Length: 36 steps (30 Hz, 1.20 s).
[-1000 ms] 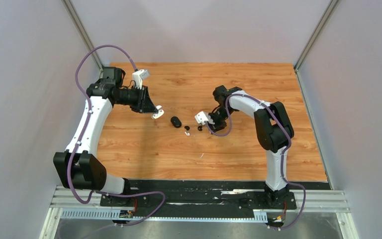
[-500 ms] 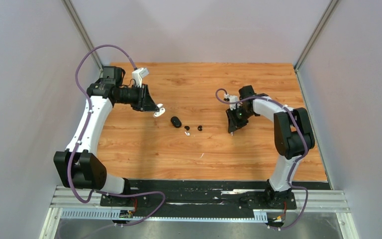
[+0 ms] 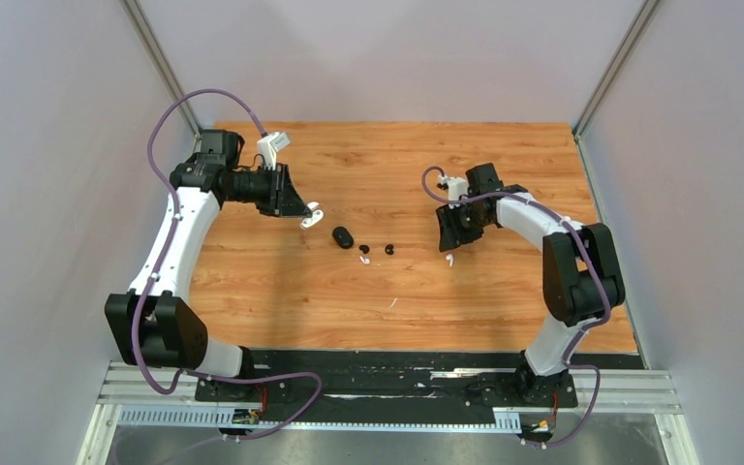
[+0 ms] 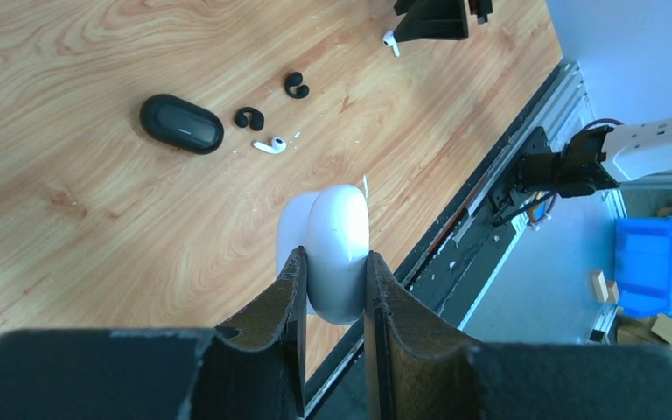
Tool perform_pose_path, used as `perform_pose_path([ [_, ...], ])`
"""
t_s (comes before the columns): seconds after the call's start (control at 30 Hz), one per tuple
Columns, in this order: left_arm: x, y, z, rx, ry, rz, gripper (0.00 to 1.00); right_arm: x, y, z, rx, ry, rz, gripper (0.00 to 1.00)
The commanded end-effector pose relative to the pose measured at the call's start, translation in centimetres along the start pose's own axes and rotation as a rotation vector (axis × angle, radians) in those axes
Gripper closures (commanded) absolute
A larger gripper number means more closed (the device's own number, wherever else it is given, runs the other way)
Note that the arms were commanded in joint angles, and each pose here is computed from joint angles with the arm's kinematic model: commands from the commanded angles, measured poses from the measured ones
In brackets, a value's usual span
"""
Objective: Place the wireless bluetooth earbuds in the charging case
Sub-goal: Adjust the earbud at the center of the board, then pick up the earbud from the center of the board.
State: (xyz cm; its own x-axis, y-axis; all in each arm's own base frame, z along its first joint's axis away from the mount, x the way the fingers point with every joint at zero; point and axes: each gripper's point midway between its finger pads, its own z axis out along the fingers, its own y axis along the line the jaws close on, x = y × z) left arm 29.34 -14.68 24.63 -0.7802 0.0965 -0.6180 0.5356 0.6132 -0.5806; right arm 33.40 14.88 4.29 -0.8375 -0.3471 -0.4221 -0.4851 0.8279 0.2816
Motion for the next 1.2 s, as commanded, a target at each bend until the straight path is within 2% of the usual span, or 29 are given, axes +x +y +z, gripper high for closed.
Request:
perform_pose_path([
  [0.0,-0.6,-0.7,-0.5,0.022,-0.035,0.023,0.88,-2.3,2.0,-2.7,-0.124,-0.117,-0.264,0.59],
  [0.17,-0.3,-0.6,-0.5,0.020,-0.026,0.023,0.88,0.0,3.5,-3.0,-0.290,-0.156,-0.768,0.59],
  [0.27,-0.2,-0.6,-0.4,0.023,-0.023,0.020,0.89,0.3,3.2,-2.7,-0.318,-0.138,-0.919,0.59],
  [0.57,-0.5,-0.6,-0.6,0.012,-0.029,0.040,0.89,-1.8,1.7,-0.7,-0.337,-0.082,-0.905,0.60],
  [0.97,-0.5,-0.3,-0.4,0.012,-0.028,0.041,0.89,1.2,0.9,-0.1,-0.341,0.017,-0.947,0.64],
  [1.17,-0.6,-0.2,-0.2,0.018,-0.026,0.032,0.89,0.7,0.6,0.4,-0.336,0.021,-0.914,0.69],
])
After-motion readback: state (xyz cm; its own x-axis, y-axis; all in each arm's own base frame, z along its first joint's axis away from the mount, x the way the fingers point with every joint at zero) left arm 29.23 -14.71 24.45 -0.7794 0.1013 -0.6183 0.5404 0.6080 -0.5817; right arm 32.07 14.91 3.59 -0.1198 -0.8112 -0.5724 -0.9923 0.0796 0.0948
